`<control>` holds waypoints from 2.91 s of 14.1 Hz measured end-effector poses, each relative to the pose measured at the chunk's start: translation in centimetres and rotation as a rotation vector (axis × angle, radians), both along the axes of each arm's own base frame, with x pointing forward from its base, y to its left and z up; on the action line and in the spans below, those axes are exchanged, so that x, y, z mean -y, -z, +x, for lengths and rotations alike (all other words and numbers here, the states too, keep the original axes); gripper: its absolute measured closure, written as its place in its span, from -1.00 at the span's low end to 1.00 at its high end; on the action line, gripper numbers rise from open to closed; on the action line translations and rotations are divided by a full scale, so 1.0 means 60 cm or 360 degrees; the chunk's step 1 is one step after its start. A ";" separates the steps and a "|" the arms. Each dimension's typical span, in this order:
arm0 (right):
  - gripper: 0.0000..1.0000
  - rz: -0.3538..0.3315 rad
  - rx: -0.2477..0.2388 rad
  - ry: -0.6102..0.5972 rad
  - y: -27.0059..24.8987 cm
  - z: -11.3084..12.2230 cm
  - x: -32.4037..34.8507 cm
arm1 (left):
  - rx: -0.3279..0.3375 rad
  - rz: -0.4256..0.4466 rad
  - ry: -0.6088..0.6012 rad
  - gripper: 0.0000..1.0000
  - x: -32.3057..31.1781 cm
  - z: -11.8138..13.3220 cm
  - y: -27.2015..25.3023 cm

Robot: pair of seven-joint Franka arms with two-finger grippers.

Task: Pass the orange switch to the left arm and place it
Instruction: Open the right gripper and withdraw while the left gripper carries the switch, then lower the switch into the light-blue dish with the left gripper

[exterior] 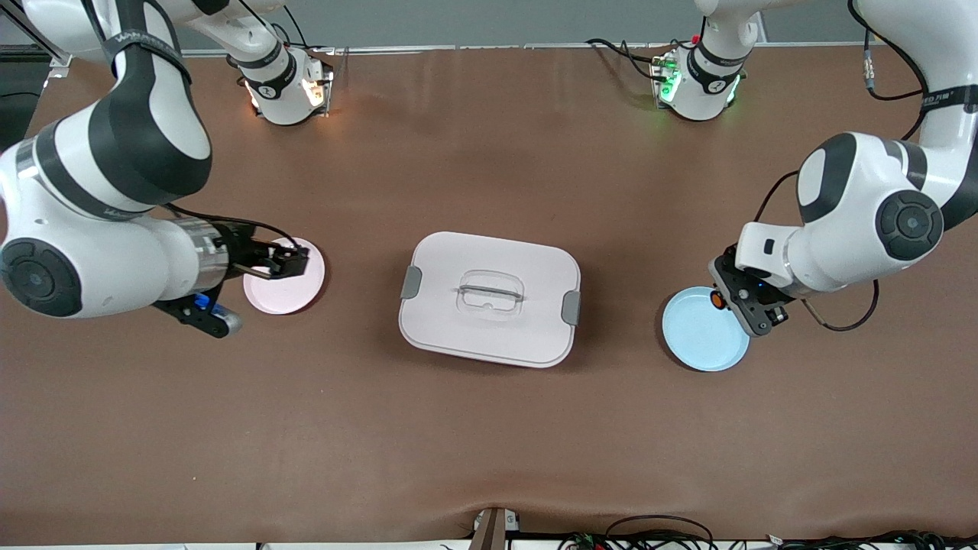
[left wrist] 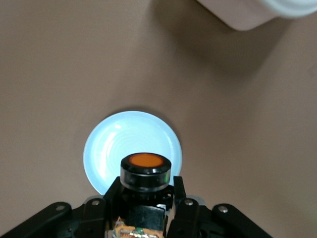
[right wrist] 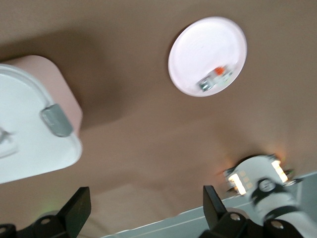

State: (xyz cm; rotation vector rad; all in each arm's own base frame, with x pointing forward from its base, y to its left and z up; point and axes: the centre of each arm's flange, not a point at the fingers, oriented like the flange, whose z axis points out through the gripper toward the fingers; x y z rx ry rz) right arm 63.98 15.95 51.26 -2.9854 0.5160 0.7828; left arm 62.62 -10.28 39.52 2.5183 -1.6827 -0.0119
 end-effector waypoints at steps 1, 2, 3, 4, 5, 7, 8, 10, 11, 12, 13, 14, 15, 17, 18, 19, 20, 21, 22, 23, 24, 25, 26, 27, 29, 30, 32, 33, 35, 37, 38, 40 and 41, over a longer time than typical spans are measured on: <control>-1.00 0.0017 0.0012 -0.0117 -0.003 0.003 0.035 | 0.0021 -0.0011 0.0056 0.13 -0.011 0.000 0.019; -1.00 0.0030 0.0025 -0.0230 -0.009 0.005 0.073 | 0.0042 -0.0020 0.0110 0.13 -0.020 -0.001 0.034; -1.00 0.0034 0.0037 -0.0332 -0.016 0.006 0.110 | 0.0066 -0.0027 0.0163 0.13 -0.028 -0.002 0.046; -1.00 0.0030 0.0040 -0.0418 -0.023 0.006 0.143 | 0.0095 -0.0033 0.0217 0.13 -0.037 -0.003 0.057; -1.00 0.0023 0.0032 -0.0475 -0.028 0.004 0.166 | 0.0124 -0.0038 0.0274 0.13 -0.047 -0.005 0.068; -1.00 0.0009 0.0012 -0.0510 -0.041 -0.004 0.193 | 0.0167 -0.0046 0.0374 0.13 -0.065 -0.009 0.092; -1.00 0.0008 0.0004 -0.0512 -0.049 -0.010 0.197 | 0.0182 -0.0050 0.0420 0.13 -0.074 -0.012 0.106; -1.00 0.0005 0.0011 -0.0513 -0.067 -0.018 0.199 | 0.0198 -0.0060 0.0492 0.13 -0.089 -0.016 0.131; -1.00 0.0005 0.0016 -0.0514 -0.072 -0.021 0.199 | 0.0198 -0.0060 0.0517 0.13 -0.091 -0.018 0.142; -1.00 0.0005 0.0018 -0.0513 -0.074 -0.022 0.200 | 0.0199 -0.0041 0.0551 0.13 -0.091 -0.019 0.151; -1.00 0.0007 0.0017 -0.0508 -0.074 -0.021 0.206 | 0.0206 -0.0011 0.0585 0.13 -0.091 -0.020 0.157; -1.00 0.0021 0.0015 -0.0510 -0.073 -0.021 0.216 | 0.0210 0.0006 0.0608 0.13 -0.090 -0.020 0.164; -1.00 0.0046 0.0019 -0.0521 -0.072 -0.020 0.231 | 0.0214 0.0011 0.0618 0.13 -0.090 -0.020 0.171; -1.00 0.0098 0.0043 -0.0512 -0.073 -0.017 0.266 | 0.0247 0.0009 0.0629 0.13 -0.087 -0.020 0.191; -1.00 0.0110 0.0069 -0.0501 -0.074 -0.014 0.279 | 0.0272 0.0002 0.0629 0.13 -0.085 -0.024 0.203; -1.00 0.0111 0.0104 -0.0495 -0.077 -0.011 0.287 | 0.0290 -0.0006 0.0630 0.13 -0.083 -0.030 0.218; -1.00 0.0107 0.0141 -0.0495 -0.081 -0.008 0.288 | 0.0298 -0.0013 0.0629 0.13 -0.081 -0.037 0.232; -1.00 0.0102 0.0183 -0.0500 -0.086 -0.006 0.285 | 0.0305 -0.0018 0.0629 0.13 -0.080 -0.042 0.243; -1.00 0.0095 0.0231 -0.0506 -0.089 -0.005 0.282 | 0.0317 -0.0020 0.0632 0.13 -0.079 -0.047 0.252; -1.00 0.0085 0.0284 -0.0510 -0.091 -0.005 0.281 | 0.0331 -0.0019 0.0640 0.13 -0.078 -0.051 0.260; -1.00 0.0074 0.0336 -0.0512 -0.092 -0.008 0.280 | 0.0347 -0.0020 0.0645 0.13 -0.076 -0.055 0.267; -1.00 0.0062 0.0387 -0.0513 -0.090 -0.012 0.279 | 0.0357 -0.0023 0.0648 0.13 -0.075 -0.057 0.274; -1.00 0.0049 0.0443 -0.0515 -0.089 -0.019 0.278 | 0.0367 -0.0022 0.0661 0.13 -0.074 -0.059 0.281; -1.00 0.0038 0.0488 -0.0517 -0.086 -0.028 0.276 | 0.0382 -0.0014 0.0685 0.13 -0.073 -0.059 0.288; -1.00 0.0021 0.0507 -0.0500 -0.084 -0.054 0.273 | 0.0402 -0.0005 0.0717 0.13 -0.073 -0.059 0.301; -1.00 0.0003 0.0502 -0.0455 -0.087 -0.065 0.272 | 0.0410 -0.0007 0.0717 0.13 -0.076 -0.058 0.307; -1.00 -0.0036 0.0519 -0.0360 -0.102 -0.077 0.267 | 0.0424 -0.0007 0.0727 0.13 -0.081 -0.058 0.319; -1.00 -0.0044 0.0535 -0.0343 -0.110 -0.080 0.264 | 0.0432 -0.0007 0.0733 0.13 -0.081 -0.058 0.324; -1.00 -0.0048 0.0558 -0.0340 -0.123 -0.085 0.262 | 0.0437 -0.0014 0.0734 0.13 -0.080 -0.059 0.331; -1.00 -0.0038 0.0571 -0.0373 -0.130 -0.088 0.262 | 0.0434 -0.0020 0.0731 0.13 -0.081 -0.059 0.336; -1.00 -0.0027 0.0580 -0.0410 -0.134 -0.089 0.264 | 0.0436 -0.0023 0.0728 0.13 -0.081 -0.059 0.339; -1.00 -0.0010 0.0598 -0.0444 -0.146 -0.095 0.266 | 0.0449 -0.0027 0.0723 0.13 -0.082 -0.059 0.342; -1.00 -0.0007 0.0612 -0.0447 -0.153 -0.098 0.266 | 0.0450 -0.0029 0.0721 0.13 -0.083 -0.059 0.344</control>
